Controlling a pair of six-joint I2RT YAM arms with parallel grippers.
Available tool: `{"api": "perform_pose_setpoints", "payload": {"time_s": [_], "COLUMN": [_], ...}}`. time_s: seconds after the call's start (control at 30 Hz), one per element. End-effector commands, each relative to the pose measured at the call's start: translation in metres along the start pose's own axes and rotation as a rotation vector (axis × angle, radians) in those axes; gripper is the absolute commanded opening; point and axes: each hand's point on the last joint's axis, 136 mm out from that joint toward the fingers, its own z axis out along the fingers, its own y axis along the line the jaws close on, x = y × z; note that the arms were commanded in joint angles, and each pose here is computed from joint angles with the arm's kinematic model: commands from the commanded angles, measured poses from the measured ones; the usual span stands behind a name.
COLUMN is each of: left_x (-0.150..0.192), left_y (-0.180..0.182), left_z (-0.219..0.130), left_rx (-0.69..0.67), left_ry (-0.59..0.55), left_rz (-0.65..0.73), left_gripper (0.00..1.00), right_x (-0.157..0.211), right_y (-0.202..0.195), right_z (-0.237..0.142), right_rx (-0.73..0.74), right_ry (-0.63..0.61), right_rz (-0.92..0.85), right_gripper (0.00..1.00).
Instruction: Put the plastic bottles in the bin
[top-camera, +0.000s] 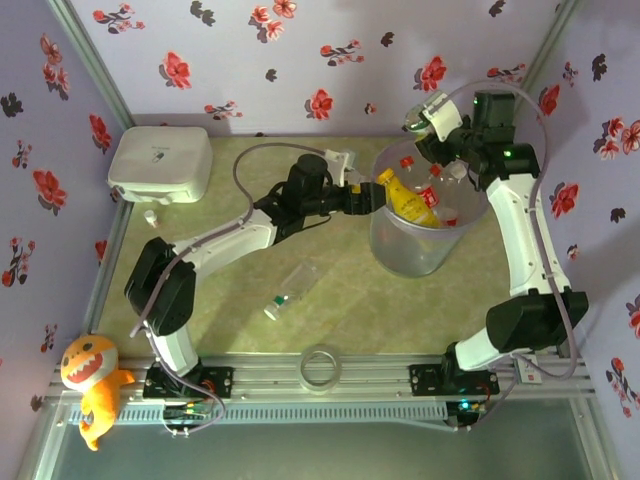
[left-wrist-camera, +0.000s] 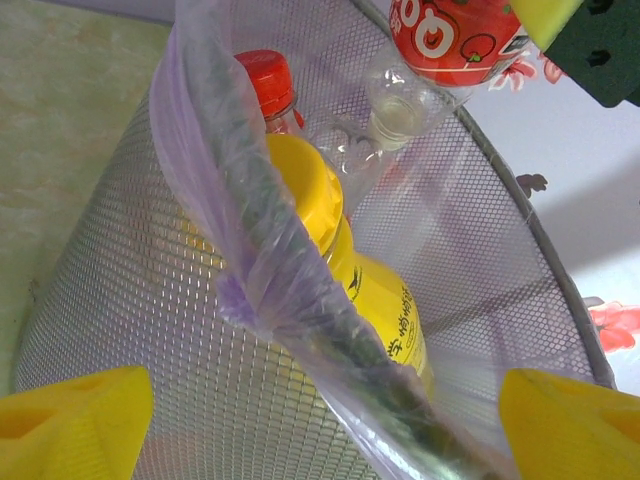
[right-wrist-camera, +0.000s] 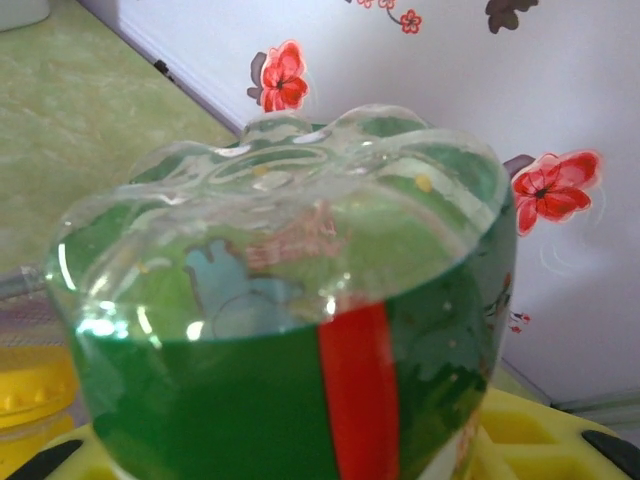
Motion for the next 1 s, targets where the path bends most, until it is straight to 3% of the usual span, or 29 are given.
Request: {"api": "perform_pose_setpoints", "payload": {"time_s": [0.0,0.17,0.3,0.47,0.57,0.67,0.7,0.77,0.8,0.97], "left_x": [0.011,0.011,0.011,0.011,0.011,0.011,0.011,0.01,0.01,0.011], "left_y": [0.007,0.009,0.009,0.008,0.008,0.008,0.008,0.008,0.008,0.008], "left_z": [0.009,0.011,0.011,0.012,0.011,0.011,0.011,0.011,0.012,0.014], "left_rx": [-0.021,-0.022,-0.024,-0.021,-0.022,-0.023,-0.024,-0.022,-0.023,-0.022], "left_ry": [0.042,0.044,0.045,0.043,0.042,0.044,0.043,0.043,0.043,0.045], "left_rz": [-0.011,-0.018,-0.021,-0.025,-0.027,-0.024,-0.023,-0.024,-0.024,-0.027], "left_gripper": [0.89,0.88,0.88,0.87,0.87,0.87,0.87,0.87,0.87,0.87], "right_x": [0.041,0.057,0.056,0.069,0.081,0.072,0.066,0.05,0.043,0.016], "right_y": [0.025,0.026,0.021,0.021,0.022,0.02,0.019,0.017,0.017,0.008], "right_z": [0.013,0.008,0.003,0.01,0.016,0.014,0.012,0.005,0.0,-0.021], "right_rx": [-0.1,-0.046,0.008,0.005,0.005,0.018,0.026,0.04,0.042,0.102], "right_ry": [0.155,0.274,0.299,0.365,0.42,0.387,0.36,0.297,0.268,0.165], "right_rz": [0.014,-0.063,-0.083,-0.066,-0.058,-0.046,-0.041,-0.034,-0.03,0.023], "right_gripper": [0.45,0.47,0.49,0.57,0.67,0.81,0.9,0.93,0.99,0.98]}}
